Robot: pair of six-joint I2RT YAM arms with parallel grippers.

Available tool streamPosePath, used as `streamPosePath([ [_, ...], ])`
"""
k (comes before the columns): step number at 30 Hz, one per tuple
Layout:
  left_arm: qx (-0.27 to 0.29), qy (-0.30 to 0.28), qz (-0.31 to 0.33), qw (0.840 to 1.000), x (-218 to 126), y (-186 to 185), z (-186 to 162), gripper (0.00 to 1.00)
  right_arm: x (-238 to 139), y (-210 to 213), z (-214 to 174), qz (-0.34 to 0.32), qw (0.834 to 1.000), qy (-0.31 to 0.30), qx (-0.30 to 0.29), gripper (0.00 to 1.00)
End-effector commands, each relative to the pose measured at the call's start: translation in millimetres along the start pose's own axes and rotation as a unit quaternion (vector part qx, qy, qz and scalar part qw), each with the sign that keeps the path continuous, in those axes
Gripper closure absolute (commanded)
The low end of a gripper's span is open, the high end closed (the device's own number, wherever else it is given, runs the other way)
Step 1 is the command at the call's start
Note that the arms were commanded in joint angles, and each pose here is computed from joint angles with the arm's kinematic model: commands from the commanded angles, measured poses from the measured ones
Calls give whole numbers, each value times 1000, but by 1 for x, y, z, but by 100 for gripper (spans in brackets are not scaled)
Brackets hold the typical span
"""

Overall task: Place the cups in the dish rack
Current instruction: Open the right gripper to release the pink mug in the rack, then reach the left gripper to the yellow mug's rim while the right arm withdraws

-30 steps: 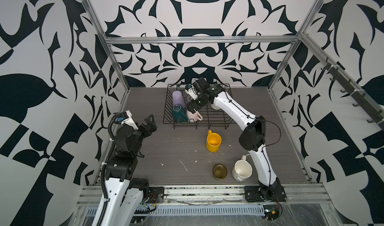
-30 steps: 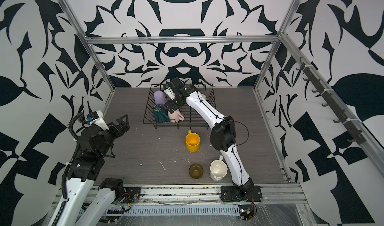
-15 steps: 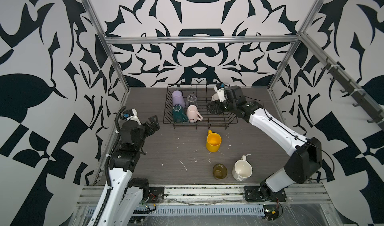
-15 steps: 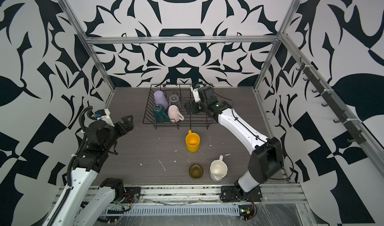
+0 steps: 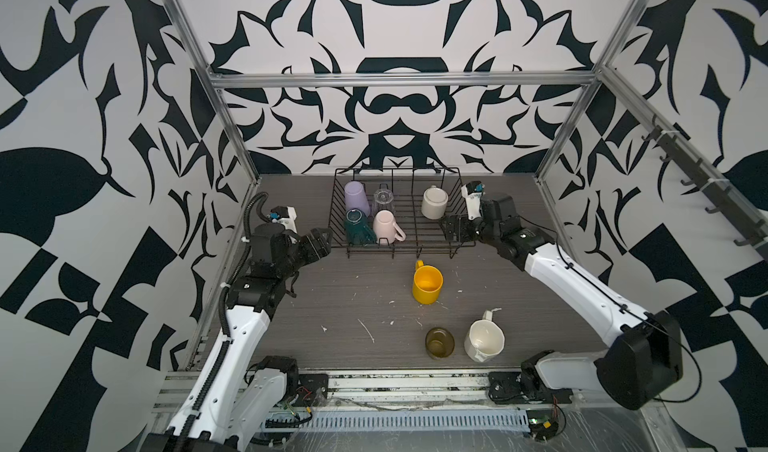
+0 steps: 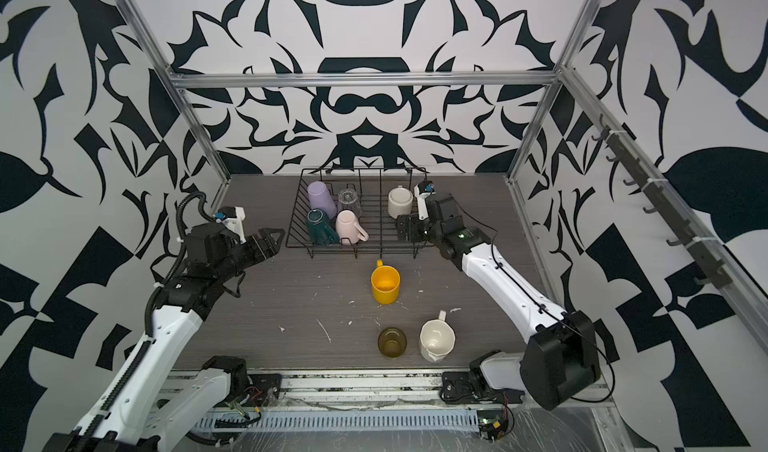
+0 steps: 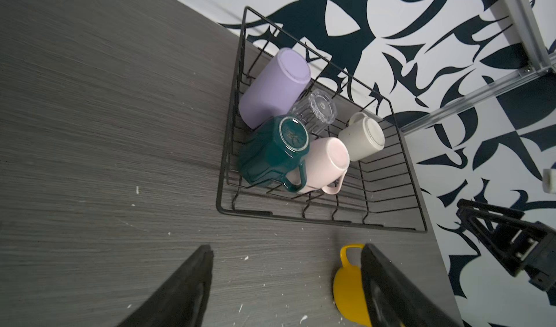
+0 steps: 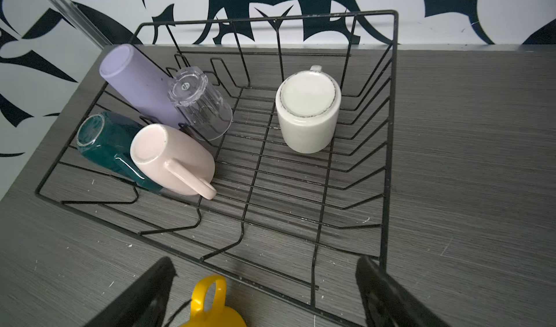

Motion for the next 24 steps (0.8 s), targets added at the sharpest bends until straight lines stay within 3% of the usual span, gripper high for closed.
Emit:
streamPosePath([
  [1, -1, 28, -31, 999, 0, -10, -2, 21, -9, -4, 8, -13, 999, -32, 8, 4],
  [5, -9, 34, -33, 999, 1, -10, -3, 21, -14, -4, 7, -9, 1000, -10, 1, 5],
  [12, -2, 19, -29, 999, -1, -7, -3, 20, -27, 4, -6, 16, 998, 60, -10, 19],
  [24, 7, 2, -29, 1000, -1, -7, 0, 17, -39, 29, -31, 17, 992, 118, -42, 23],
])
Point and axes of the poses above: each gripper's point midway between its finger pads, its own x axis out along the fingers, its own y axis along the line the jaws close on, z = x × y, the point moved 7 cm from there along -x, back along the fingers, and after that the axes turned 15 degrees about -x, right-handed, at the moved point
